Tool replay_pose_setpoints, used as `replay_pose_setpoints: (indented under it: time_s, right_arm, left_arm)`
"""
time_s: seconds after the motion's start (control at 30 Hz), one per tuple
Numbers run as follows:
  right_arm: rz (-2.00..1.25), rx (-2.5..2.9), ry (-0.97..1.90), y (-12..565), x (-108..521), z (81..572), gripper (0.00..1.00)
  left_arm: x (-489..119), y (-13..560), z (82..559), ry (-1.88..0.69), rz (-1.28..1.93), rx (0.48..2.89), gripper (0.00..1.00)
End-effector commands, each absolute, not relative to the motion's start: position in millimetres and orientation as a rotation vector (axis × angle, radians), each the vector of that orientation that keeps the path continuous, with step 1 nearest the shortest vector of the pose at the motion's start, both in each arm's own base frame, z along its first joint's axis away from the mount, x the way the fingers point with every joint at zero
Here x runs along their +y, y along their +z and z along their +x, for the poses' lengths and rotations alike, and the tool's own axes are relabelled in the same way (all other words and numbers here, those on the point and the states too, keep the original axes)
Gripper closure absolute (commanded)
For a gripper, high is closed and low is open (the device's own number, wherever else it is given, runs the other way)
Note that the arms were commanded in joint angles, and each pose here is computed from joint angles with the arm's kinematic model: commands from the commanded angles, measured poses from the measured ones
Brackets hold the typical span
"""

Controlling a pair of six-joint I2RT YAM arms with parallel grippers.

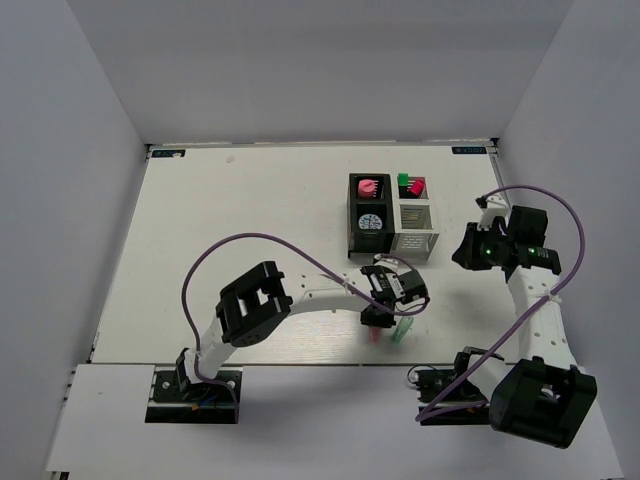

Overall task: Sort the stationery into containers
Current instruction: Grab a piece of stationery with the left arm, then place the stationery into the container

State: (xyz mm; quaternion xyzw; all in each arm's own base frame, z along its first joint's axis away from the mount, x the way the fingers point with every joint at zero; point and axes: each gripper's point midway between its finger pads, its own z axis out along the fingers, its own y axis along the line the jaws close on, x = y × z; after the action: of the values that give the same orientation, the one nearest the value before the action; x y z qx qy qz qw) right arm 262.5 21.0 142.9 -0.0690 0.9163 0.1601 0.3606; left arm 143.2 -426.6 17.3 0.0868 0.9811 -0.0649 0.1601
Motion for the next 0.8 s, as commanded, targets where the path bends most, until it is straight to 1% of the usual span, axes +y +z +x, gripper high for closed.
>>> replay_pose_setpoints:
  time_s: [0.0,0.03,0.07,0.1,0.13,0.17,0.23,0.27,0.3,0.33,0.37,0.4,0.43,0.5,0.53,0.57,0.6,0.63,0.67,0.73,0.77]
  right_arm:
    - [-0.172,2.333,0.437,147.4,21.9,263.2,0.84]
    - [-0.173,2.332,0.440,147.4,22.5,262.8,0.83]
    - [-0.173,2.329,0.446,147.6,22.6,262.4,0.77]
    - [-0.170,2.325,0.449,149.6,22.7,261.9,0.69]
    - [-0.173,2.324,0.450,149.5,22.4,261.0,0.53]
    - [-0.170,2.325,0.455,149.1,22.5,260.4,0.47]
    - [-0.173,2.320,0.462,149.3,22.7,259.8,0.38]
    - [-0.175,2.316,0.469,150.1,23.5,259.6,0.38]
    - [-0.178,2.317,0.478,149.6,24.4,259.1,0.38]
    - [-0.182,2.313,0.486,150.4,24.8,258.7,0.46]
    - [-0.194,2.307,0.495,152.0,26.1,258.6,0.59]
    - [-0.198,2.309,0.519,152.3,28.6,256.7,0.76]
    - [-0.203,2.305,0.539,152.9,30.9,255.9,1.00]
    - [-0.225,2.301,0.557,154.1,33.1,253.5,1.00]
    - [-0.244,2.286,0.602,156.7,39.3,250.8,1.00]
    - [-0.269,2.277,0.610,157.0,40.5,249.7,0.84]
    - [-0.283,2.268,0.645,158.3,44.9,247.5,0.65]
    - [-0.305,2.254,0.673,159.7,48.9,245.2,0.49]
    - [-0.329,2.244,0.682,160.5,50.5,243.1,0.36]
    - [-0.365,2.215,0.742,164.2,58.7,238.6,0.36]
    - [-0.379,2.198,0.770,166.6,62.0,237.2,0.45]
  left_arm:
    - [-402.5,-20.2,123.6,-0.042,0.247,2.902,0.84]
    - [-400.8,-23.8,122.7,-0.026,0.262,2.908,0.87]
    - [-395.9,-26.3,122.4,0.012,0.267,2.915,0.92]
    - [-392.3,-31.2,121.6,0.043,0.288,2.921,0.94]
    - [-384.3,-31.4,120.3,0.092,0.299,2.927,0.97]
    - [-383.2,-29.4,122.4,0.099,0.304,2.918,0.99]
    - [-379.3,-12.6,130.4,0.108,0.361,2.873,0.99]
    - [-380.0,-4.5,136.1,0.103,0.369,2.843,0.99]
    - [-392.2,24.7,144.5,0.014,0.408,2.795,0.99]
    - [-392.9,38.1,151.1,0.009,0.453,2.755,0.99]
    - [-396.6,57.7,158.1,-0.041,0.498,2.718,0.99]
    - [-410.5,85.9,168.4,-0.140,0.499,2.668,0.99]
    - [-408.8,97.1,179.2,-0.146,0.558,2.633,0.99]
    - [-417.3,129.2,192.5,-0.242,0.547,2.575,0.99]
    - [-413.1,149.3,211.7,-0.276,0.535,2.537,0.99]
    - [-424.3,162.7,217.2,-0.365,0.533,2.511,0.99]
    - [-425.5,170.1,222.8,-0.395,0.531,2.497,0.99]
    - [-424.9,183.5,235.5,-0.448,0.504,2.481,0.99]
    - [-436.8,198.7,244.1,-0.525,0.515,2.424,0.99]
    - [-441.3,214.9,256.3,-0.600,0.513,2.392,0.99]
    - [-445.7,222.8,267.6,-0.633,0.519,2.349,0.99]
